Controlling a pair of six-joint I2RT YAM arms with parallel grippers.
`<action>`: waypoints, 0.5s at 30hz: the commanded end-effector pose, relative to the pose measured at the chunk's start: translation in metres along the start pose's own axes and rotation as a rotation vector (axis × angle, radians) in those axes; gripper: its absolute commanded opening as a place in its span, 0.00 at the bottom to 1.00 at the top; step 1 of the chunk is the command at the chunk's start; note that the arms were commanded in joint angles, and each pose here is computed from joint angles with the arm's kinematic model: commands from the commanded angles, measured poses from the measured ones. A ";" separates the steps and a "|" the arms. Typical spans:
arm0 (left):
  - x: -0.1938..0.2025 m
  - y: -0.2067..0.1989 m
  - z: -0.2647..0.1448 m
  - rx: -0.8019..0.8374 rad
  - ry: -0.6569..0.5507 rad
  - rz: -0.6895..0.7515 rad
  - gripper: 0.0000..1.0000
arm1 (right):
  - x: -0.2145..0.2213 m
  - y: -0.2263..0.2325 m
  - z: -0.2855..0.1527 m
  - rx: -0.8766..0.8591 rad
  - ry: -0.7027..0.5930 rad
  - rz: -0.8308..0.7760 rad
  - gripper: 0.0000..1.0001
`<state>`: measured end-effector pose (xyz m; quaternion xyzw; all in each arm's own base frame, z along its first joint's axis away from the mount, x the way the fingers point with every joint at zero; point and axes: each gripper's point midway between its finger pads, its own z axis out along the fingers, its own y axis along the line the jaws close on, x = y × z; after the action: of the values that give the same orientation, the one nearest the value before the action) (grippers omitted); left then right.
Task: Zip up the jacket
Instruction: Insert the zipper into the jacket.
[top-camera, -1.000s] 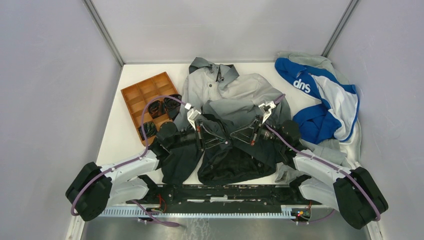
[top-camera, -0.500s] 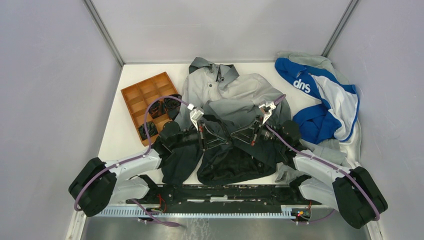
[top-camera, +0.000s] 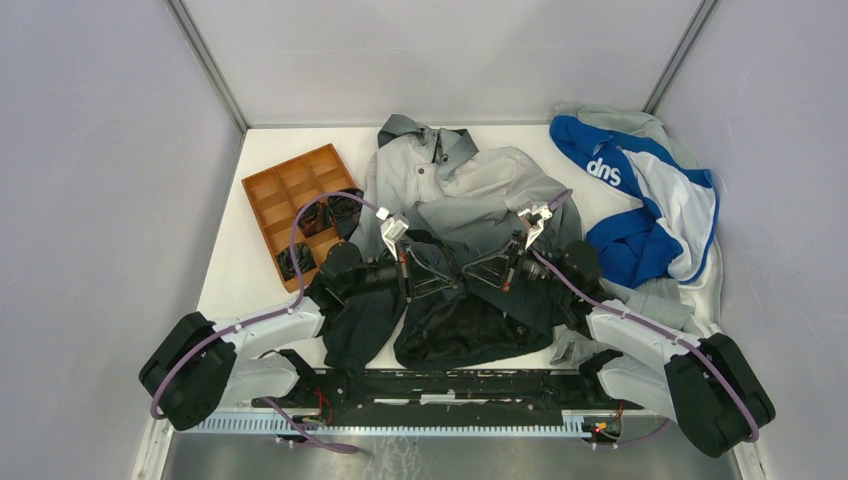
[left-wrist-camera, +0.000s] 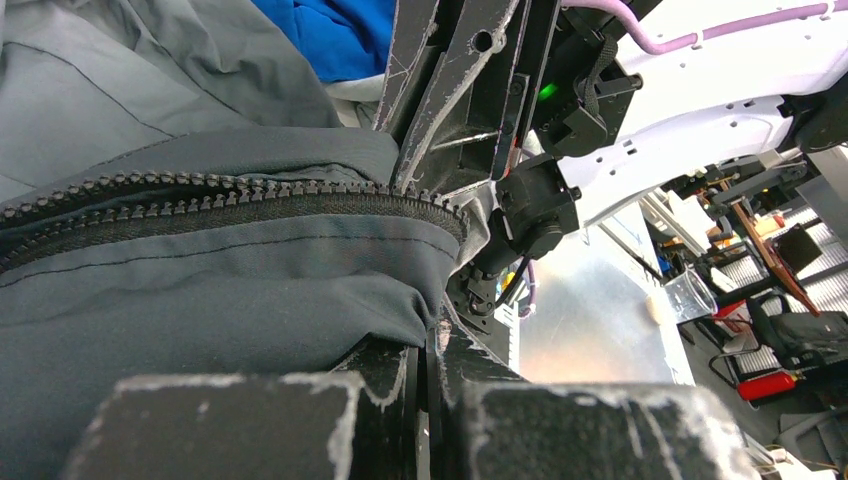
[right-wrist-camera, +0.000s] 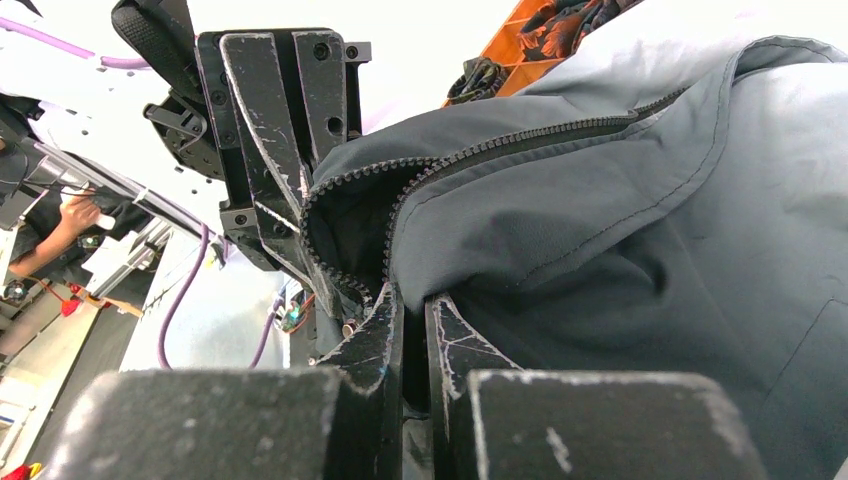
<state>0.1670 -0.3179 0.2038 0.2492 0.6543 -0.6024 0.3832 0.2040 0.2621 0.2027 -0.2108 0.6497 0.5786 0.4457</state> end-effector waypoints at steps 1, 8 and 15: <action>0.007 -0.010 0.001 0.045 0.027 -0.023 0.02 | -0.017 0.002 0.001 -0.011 -0.059 -0.066 0.00; 0.008 -0.010 0.000 0.044 0.029 -0.026 0.02 | -0.017 0.000 0.000 -0.002 -0.059 -0.063 0.00; 0.008 -0.010 0.000 0.044 0.030 -0.026 0.02 | -0.018 -0.001 0.001 0.000 -0.057 -0.085 0.00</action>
<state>0.1669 -0.3180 0.2040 0.2454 0.6558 -0.6043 0.3802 0.2043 0.2610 0.2022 -0.2151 0.6488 0.5771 0.4470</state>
